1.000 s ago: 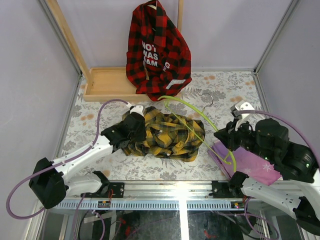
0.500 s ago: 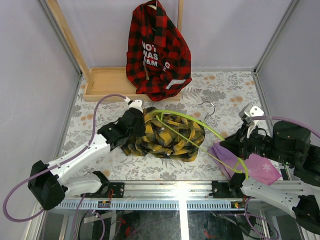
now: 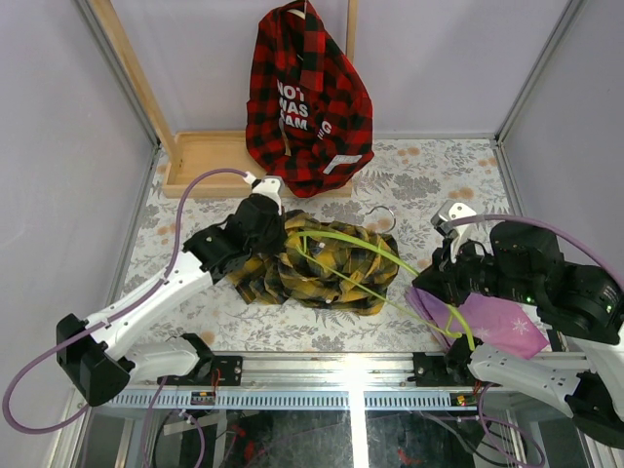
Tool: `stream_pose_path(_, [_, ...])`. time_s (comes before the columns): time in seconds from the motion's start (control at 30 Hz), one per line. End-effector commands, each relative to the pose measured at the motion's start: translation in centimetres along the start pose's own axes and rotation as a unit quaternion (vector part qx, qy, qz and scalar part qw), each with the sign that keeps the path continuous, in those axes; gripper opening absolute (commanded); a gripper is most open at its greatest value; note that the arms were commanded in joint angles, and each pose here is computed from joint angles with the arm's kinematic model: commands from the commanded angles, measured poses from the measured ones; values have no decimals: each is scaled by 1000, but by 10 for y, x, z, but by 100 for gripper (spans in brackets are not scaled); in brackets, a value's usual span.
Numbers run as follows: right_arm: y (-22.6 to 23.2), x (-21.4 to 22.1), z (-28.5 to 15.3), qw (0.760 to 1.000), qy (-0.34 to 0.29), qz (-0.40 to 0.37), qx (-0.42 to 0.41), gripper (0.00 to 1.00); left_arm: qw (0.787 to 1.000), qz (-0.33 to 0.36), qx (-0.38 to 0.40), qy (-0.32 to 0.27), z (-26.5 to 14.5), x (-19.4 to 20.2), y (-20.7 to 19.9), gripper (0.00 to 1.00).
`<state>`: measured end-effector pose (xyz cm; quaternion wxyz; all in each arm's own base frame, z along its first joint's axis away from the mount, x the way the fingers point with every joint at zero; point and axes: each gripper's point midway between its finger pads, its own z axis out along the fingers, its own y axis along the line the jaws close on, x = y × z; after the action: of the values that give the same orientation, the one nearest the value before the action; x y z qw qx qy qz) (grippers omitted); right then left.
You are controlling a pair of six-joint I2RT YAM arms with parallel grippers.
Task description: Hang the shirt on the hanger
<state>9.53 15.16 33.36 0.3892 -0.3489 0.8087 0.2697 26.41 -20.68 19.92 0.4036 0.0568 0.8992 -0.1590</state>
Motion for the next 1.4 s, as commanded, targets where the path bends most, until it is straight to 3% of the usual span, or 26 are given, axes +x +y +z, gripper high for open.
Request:
stream_pose_path(0.0, [-11, 3, 4, 999, 22, -33, 21, 0, 999, 8, 15, -29, -15, -28, -8, 0])
stream_pose_path(0.23, [-18, -5, -9, 998, -1, -31, 47, 0, 999, 20, -13, -44, -24, -41, 1, 0])
stream_pose_path(0.43, [-14, -10, -2, 999, -14, -27, 37, 0, 998, 19, 14, -62, -37, -57, -10, 0])
stream_pose_path(1.03, [7, -125, 24, 972, -223, -64, -14, 0, 970, 80, 205, -102, -108, -135, -115, 0])
stream_pose_path(1.37, [-11, -141, 39, 954, -299, -12, 24, 0, 960, 81, 250, -99, -126, -124, -157, 0])
